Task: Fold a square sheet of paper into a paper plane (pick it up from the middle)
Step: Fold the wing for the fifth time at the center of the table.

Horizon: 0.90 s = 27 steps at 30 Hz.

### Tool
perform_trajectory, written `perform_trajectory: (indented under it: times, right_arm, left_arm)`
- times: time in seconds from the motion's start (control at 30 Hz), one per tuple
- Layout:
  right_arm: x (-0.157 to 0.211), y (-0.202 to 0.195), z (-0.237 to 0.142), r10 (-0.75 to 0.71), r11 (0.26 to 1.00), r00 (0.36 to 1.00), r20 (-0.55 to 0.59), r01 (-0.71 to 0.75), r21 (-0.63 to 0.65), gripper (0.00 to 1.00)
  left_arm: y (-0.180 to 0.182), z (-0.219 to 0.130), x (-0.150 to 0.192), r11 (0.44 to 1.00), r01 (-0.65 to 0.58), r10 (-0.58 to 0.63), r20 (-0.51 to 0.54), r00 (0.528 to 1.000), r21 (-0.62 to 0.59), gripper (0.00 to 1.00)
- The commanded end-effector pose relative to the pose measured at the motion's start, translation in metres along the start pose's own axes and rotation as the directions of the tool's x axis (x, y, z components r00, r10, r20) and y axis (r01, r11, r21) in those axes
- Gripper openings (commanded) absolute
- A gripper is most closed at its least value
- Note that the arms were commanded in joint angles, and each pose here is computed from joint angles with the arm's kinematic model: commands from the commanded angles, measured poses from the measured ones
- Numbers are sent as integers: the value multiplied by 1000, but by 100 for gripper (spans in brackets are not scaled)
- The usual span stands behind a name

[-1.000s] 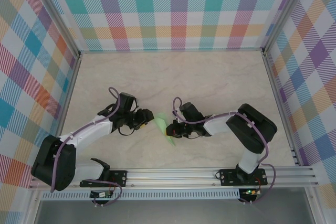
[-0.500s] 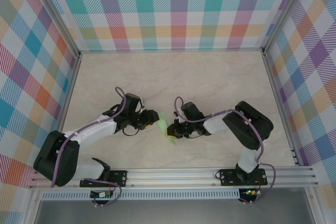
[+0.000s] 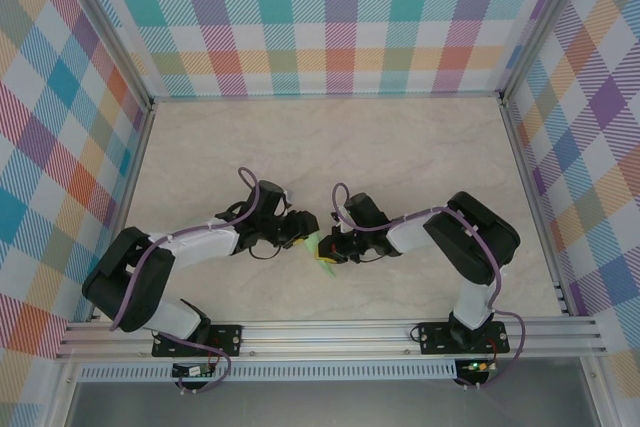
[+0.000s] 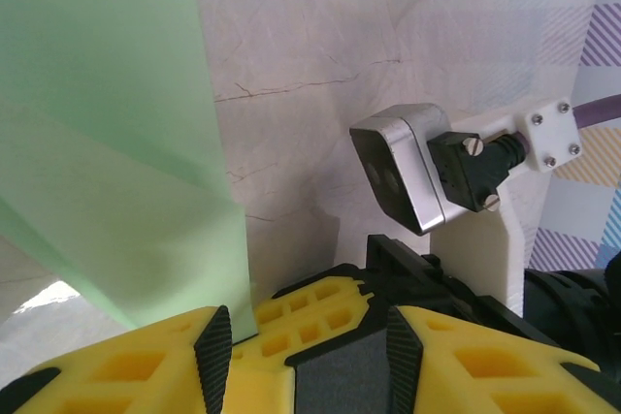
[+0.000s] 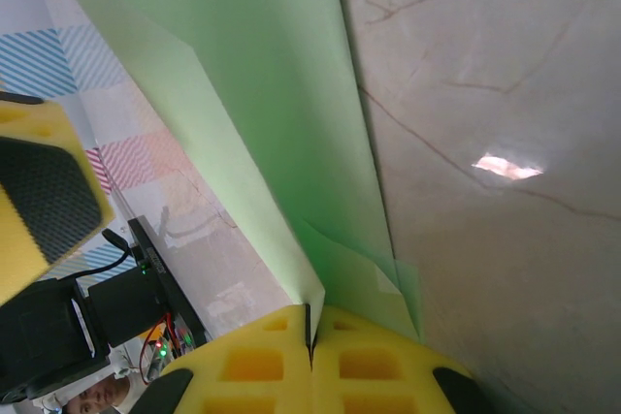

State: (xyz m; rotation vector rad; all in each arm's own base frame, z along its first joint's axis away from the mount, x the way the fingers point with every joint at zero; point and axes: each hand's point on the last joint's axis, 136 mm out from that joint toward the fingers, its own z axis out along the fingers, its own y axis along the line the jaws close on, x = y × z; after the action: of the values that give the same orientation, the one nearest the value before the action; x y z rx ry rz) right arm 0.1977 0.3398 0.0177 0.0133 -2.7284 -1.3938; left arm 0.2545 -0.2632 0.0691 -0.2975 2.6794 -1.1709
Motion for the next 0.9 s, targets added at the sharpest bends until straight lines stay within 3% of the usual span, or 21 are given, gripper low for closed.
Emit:
perform_trajectory:
  times: [0.0,0.3,0.63,0.87]
  right_arm:
    - [5,-26,8,56,995,998,-22,-53,86,2]
    - [7,-29,9,61,994,998,-33,-57,96,2]
    - [7,-28,9,59,993,997,-47,-54,109,2]
    - [6,-26,9,63,993,997,-51,-57,105,3]
  left_arm:
    - [-5,6,-7,1000,-1,1,26,1000,19,48]
    - [10,17,-13,1000,10,-8,44,999,-27,48]
    - [-22,-6,-20,998,-36,30,102,994,57,51]
    - [-13,10,-16,999,-20,17,56,998,46,51]
